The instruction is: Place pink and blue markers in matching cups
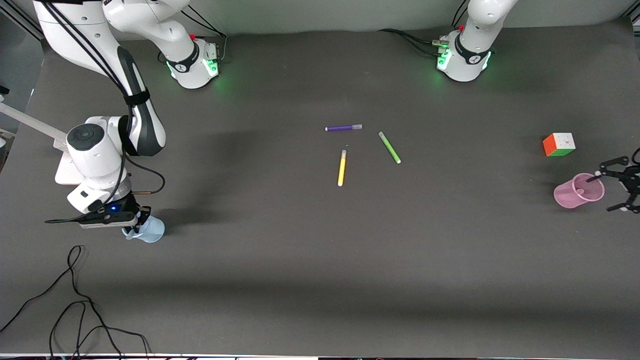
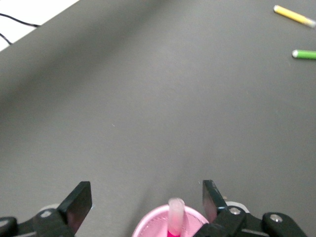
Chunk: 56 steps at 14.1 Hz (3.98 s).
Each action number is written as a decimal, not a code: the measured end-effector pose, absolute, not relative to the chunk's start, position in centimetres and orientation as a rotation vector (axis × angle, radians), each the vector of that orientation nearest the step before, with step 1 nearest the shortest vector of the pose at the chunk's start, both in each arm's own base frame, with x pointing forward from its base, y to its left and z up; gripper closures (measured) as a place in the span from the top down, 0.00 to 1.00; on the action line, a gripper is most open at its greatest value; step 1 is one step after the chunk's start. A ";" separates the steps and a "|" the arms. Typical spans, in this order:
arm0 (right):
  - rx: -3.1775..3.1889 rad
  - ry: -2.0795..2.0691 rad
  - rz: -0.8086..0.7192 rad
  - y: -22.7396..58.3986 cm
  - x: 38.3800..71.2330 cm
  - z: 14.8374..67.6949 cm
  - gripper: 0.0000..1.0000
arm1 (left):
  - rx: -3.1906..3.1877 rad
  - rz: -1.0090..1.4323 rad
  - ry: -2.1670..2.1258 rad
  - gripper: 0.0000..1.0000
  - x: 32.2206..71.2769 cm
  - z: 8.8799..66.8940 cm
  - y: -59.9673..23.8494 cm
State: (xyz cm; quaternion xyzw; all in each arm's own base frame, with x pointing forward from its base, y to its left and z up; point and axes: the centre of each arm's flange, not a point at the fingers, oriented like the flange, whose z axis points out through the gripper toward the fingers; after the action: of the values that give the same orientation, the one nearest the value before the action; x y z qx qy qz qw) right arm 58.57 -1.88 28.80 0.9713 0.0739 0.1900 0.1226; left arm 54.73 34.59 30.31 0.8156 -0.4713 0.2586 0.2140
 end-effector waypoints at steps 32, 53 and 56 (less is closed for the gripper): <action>3.178 0.201 0.022 6.5 54.2 60.9 1.00 | 3.249 -0.266 -0.166 1.00 54.7 57.3 -13.1; 3.186 0.100 0.020 5.5 53.0 60.1 1.00 | 3.122 -0.226 0.066 1.00 54.7 56.5 -10.0; 3.186 0.097 0.011 5.6 53.1 59.8 1.00 | 3.121 -0.219 0.057 1.00 54.8 56.5 -9.9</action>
State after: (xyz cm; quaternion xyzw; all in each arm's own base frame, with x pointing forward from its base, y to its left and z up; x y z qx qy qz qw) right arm 53.15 5.57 59.83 0.9993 0.0305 0.0034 -0.0228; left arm 54.77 -9.87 56.53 0.9974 0.0181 -0.0699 0.0061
